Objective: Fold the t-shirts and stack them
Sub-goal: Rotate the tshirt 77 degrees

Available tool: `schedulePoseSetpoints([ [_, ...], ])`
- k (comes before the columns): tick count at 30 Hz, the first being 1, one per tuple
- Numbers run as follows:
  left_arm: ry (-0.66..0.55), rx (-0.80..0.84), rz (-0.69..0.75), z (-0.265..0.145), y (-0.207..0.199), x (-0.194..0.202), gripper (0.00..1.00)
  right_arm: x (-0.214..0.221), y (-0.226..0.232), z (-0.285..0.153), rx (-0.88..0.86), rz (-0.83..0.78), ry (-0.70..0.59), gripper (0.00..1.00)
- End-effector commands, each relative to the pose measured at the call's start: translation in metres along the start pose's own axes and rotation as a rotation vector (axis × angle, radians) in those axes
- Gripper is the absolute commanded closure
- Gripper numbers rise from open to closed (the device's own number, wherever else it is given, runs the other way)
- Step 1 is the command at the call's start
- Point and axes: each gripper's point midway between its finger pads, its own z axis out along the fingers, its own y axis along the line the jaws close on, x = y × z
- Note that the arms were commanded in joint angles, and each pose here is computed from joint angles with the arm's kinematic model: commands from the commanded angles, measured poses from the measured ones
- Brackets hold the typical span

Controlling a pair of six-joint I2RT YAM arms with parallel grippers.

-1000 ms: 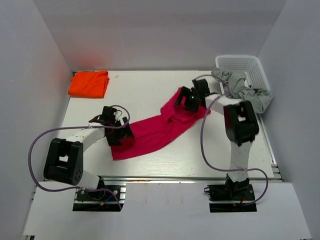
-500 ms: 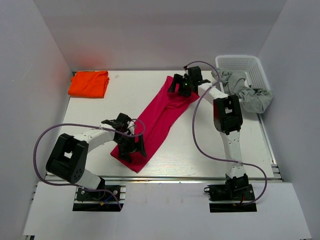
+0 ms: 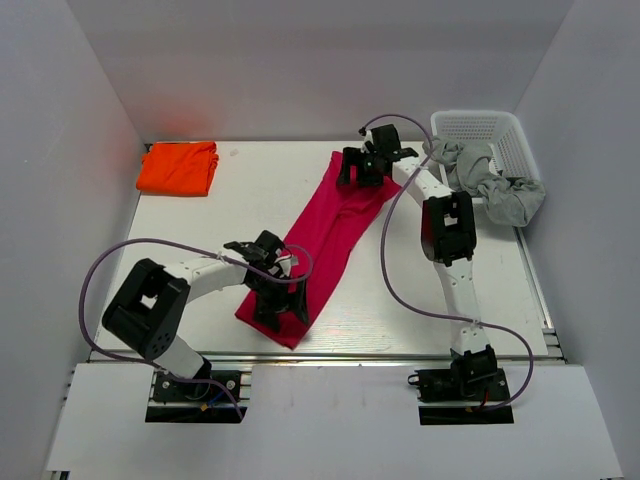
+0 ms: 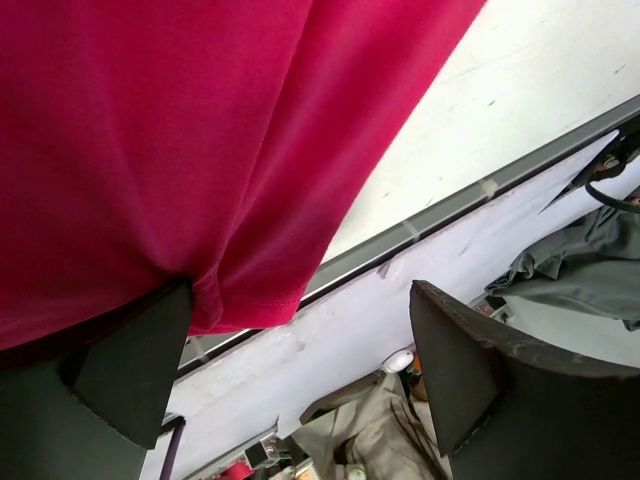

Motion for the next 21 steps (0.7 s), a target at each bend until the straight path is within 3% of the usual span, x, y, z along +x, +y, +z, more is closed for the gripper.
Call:
schedulePoseSetpoints([
  [1,-0.038,-0.019,0.051,0.006,-0.007,-0.014,0.00,0.029,-0.045,0.019,0.116,-0.046,0.104,0.10],
  [6,-0.131,0.040,0.066,0.000,-0.044,-0.044,0.00,0.027,-0.060,0.027,0.148,-0.073,0.079,0.10],
  [12,-0.082,0.156,0.106,0.016,-0.086,-0.043,0.00,-0.012,-0.054,0.028,0.115,-0.106,-0.040,0.10],
  [16,-0.089,0.143,0.165,0.019,-0.106,-0.047,0.00,-0.028,-0.046,0.014,0.111,-0.163,-0.070,0.10],
  [21,-0.198,0.063,0.344,-0.002,-0.137,-0.061,0.00,-0.067,-0.032,-0.029,0.155,-0.235,-0.151,0.10],
])
